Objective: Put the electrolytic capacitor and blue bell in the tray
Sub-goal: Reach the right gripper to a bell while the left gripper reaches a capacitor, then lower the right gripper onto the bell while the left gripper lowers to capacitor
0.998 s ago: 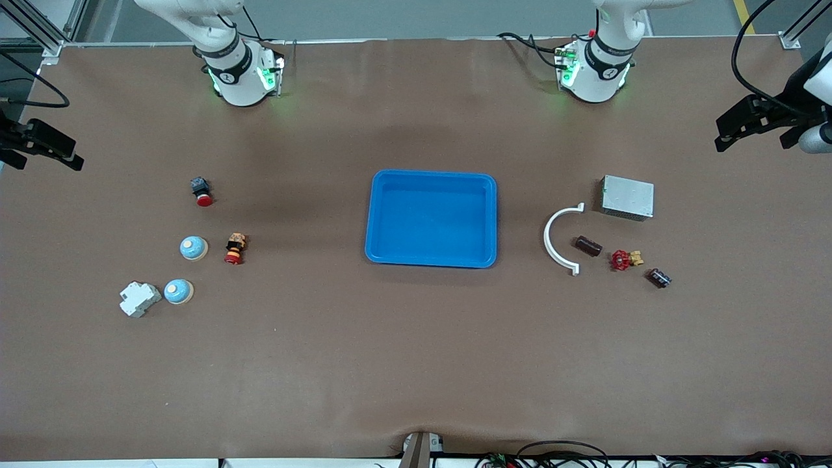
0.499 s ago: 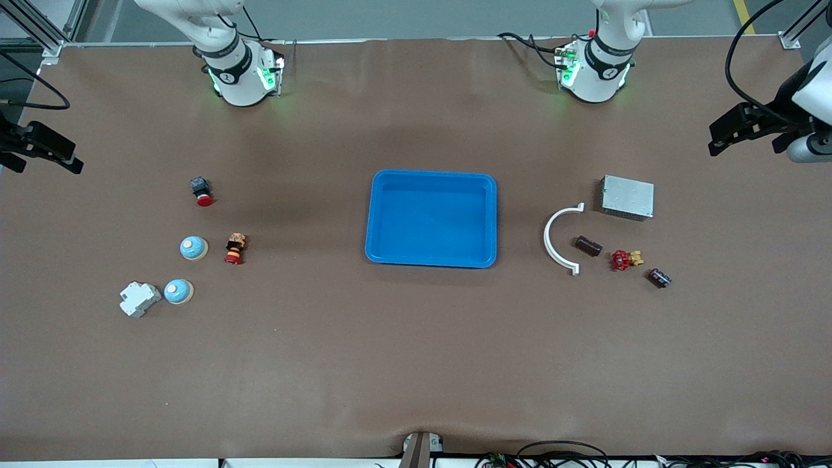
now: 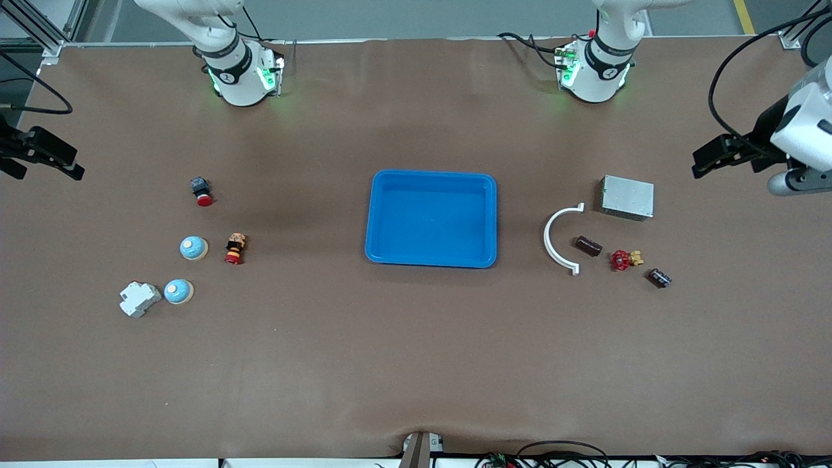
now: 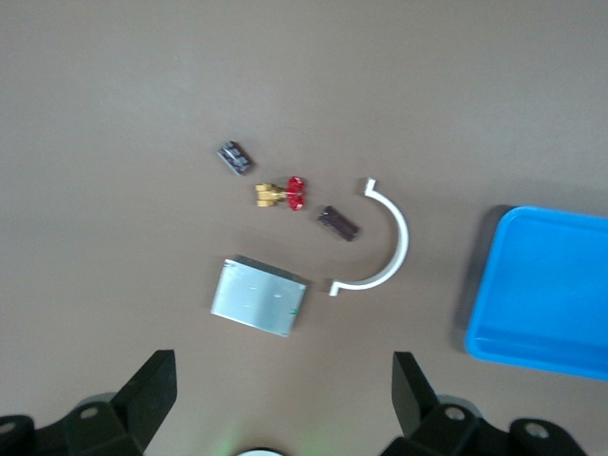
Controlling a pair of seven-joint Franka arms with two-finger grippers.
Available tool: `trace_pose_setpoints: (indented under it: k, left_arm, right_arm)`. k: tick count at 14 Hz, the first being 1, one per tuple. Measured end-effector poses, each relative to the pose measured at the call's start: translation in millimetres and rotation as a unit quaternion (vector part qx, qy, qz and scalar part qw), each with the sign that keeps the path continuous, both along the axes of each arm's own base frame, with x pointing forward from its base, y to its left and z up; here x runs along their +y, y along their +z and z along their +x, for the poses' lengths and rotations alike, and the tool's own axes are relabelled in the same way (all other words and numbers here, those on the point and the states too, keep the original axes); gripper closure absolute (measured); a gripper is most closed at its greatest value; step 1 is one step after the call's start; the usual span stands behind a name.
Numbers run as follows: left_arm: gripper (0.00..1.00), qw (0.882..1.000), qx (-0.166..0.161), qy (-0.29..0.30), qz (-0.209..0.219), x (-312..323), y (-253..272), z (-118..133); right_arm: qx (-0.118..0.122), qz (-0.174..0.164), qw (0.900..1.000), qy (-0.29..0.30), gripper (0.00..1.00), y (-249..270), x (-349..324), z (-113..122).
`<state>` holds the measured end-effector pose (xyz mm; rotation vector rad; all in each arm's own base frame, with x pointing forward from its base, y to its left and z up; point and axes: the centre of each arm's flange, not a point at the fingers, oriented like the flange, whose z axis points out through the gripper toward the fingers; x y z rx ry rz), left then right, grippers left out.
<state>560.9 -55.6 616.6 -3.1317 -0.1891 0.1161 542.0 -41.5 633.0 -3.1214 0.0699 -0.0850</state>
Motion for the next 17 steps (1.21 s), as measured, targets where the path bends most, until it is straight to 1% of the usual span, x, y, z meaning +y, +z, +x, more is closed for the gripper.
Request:
trace_pose_setpoints:
  k: [2,4,7,9,11,12,14,16,17]
  left_arm:
    - [0.00,1.000,0.006,0.019,-0.003,-1.6,-14.1,8.3]
    - [0.00,0.999,0.010,0.031,-0.003,-2.3,-28.8,14.0]
    - [0.00,0.999,0.017,0.046,-0.001,-6.0,-53.0,16.7]
    - [0.00,0.998,0.027,0.051,0.001,-8.5,-68.3,16.2]
    - [0.00,0.998,0.029,0.061,0.002,-8.9,-84.3,17.3]
    - [0.00,0.997,0.030,0.073,0.003,-9.8,-94.1,17.9]
    - [0.00,0.995,0.035,0.097,0.007,-18.5,-116.0,17.5]
    - [0.00,0.991,0.046,0.127,0.014,-35.4,-137.8,15.5]
    - [0.00,0.988,0.048,0.144,0.018,-43.7,-148.2,14.2]
  right_arm:
    - [0.007,0.001,1.000,-0.003,0.00,-12.0,-1.5,4.3]
    - [0.019,0.002,1.000,-0.004,0.00,-30.7,-2.8,5.9]
    - [0.033,0.003,0.999,-0.004,0.00,-61.9,-2.4,6.6]
    - [0.034,0.002,0.999,-0.006,0.00,-71.8,-0.1,7.0]
    - [0.033,0.002,0.999,-0.013,0.00,-83.8,-1.2,7.4]
    - [0.033,0.002,0.999,-0.019,0.00,-104.6,-5.1,6.7]
    - [0.039,0.003,0.999,-0.031,0.00,-177.0,-16.5,-5.3]
    - [0.057,0.004,0.998,-0.040,0.00,-244.5,-22.5,-30.0]
    - [0.065,0.004,0.997,-0.043,0.00,-268.7,-23.2,-42.3]
